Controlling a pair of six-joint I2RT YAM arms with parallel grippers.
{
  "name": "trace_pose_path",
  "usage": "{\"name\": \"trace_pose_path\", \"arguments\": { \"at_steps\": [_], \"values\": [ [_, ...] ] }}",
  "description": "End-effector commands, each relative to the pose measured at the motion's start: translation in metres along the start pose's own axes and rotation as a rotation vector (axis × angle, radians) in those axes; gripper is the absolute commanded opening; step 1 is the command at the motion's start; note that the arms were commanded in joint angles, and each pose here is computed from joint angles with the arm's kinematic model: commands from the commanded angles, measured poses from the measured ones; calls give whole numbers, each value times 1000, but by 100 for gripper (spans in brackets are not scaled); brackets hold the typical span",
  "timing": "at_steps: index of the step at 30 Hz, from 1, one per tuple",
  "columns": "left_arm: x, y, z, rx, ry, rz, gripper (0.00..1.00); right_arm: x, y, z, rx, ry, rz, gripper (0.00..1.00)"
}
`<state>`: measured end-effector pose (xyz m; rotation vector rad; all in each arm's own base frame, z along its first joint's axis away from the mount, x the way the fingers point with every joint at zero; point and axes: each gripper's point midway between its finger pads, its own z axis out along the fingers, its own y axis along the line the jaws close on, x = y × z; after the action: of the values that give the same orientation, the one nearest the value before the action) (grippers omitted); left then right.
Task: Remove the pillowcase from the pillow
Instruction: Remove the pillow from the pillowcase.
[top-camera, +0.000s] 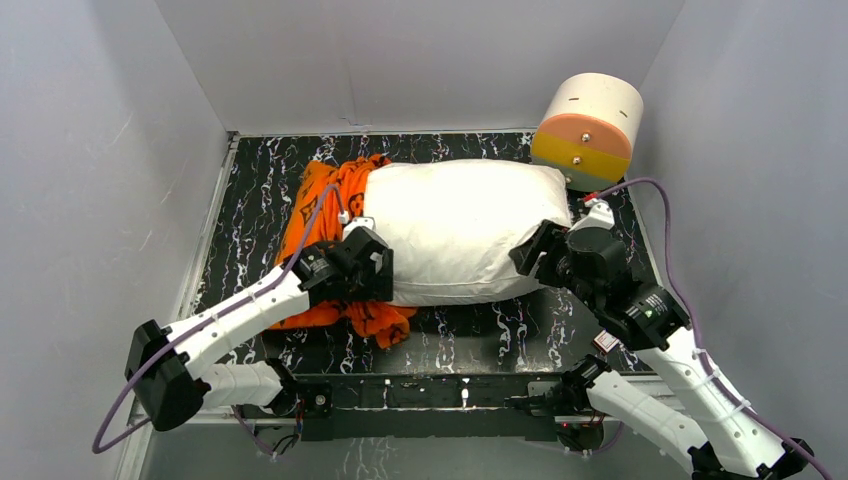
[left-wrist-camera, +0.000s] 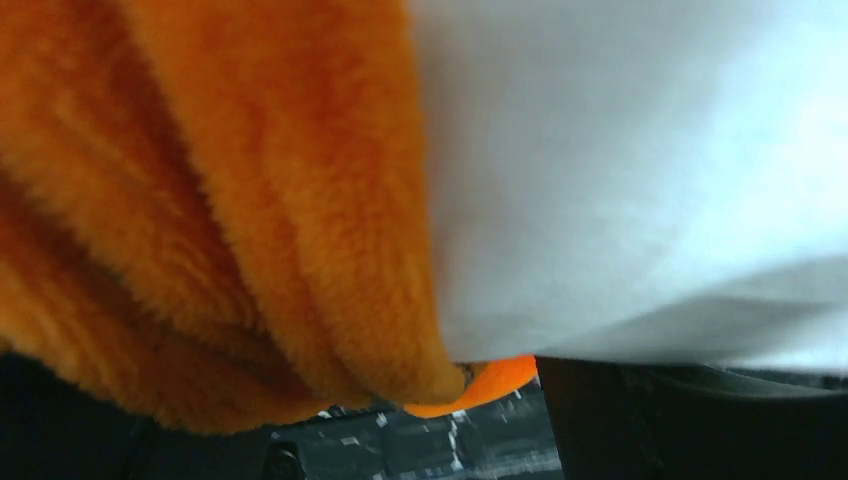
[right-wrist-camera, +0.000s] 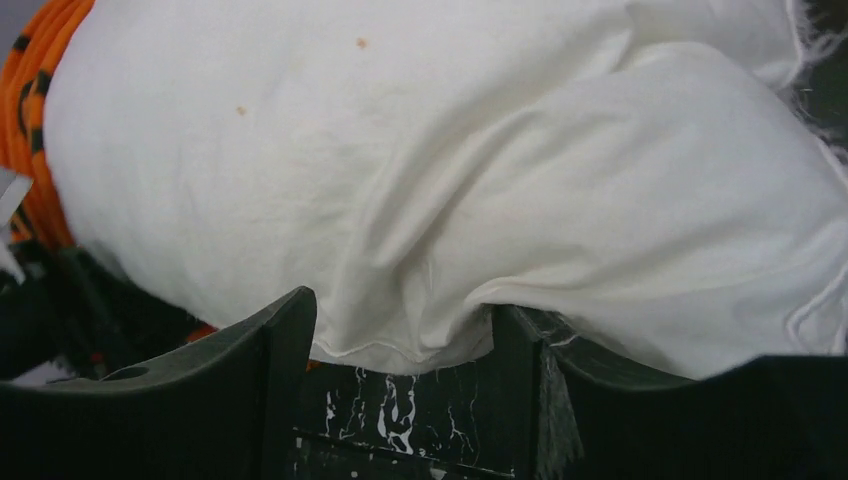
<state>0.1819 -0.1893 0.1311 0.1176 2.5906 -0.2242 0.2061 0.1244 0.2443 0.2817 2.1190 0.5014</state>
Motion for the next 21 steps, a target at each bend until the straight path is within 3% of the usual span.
{"name": "trace_pose_path", "arguments": {
  "at_steps": [1, 7, 13, 18, 21],
  "values": [
    [-52, 39, 13, -136, -129, 5, 84, 6, 61, -17, -334, 84, -104, 73],
    [-81, 31, 13, -52, -164, 48, 92, 42, 109, -20, -621, 281, -201, 81],
    [-65, 47, 10, -72, -159, -14, 97, 28, 145, -28, -744, 250, -412, 83],
    [-56, 55, 9, -73, -151, -51, 98, 18, 190, -78, -1069, 267, -503, 87],
    [-54, 57, 9, -79, -143, -56, 98, 12, 200, -95, -1151, 266, -521, 90]
  ]
}}
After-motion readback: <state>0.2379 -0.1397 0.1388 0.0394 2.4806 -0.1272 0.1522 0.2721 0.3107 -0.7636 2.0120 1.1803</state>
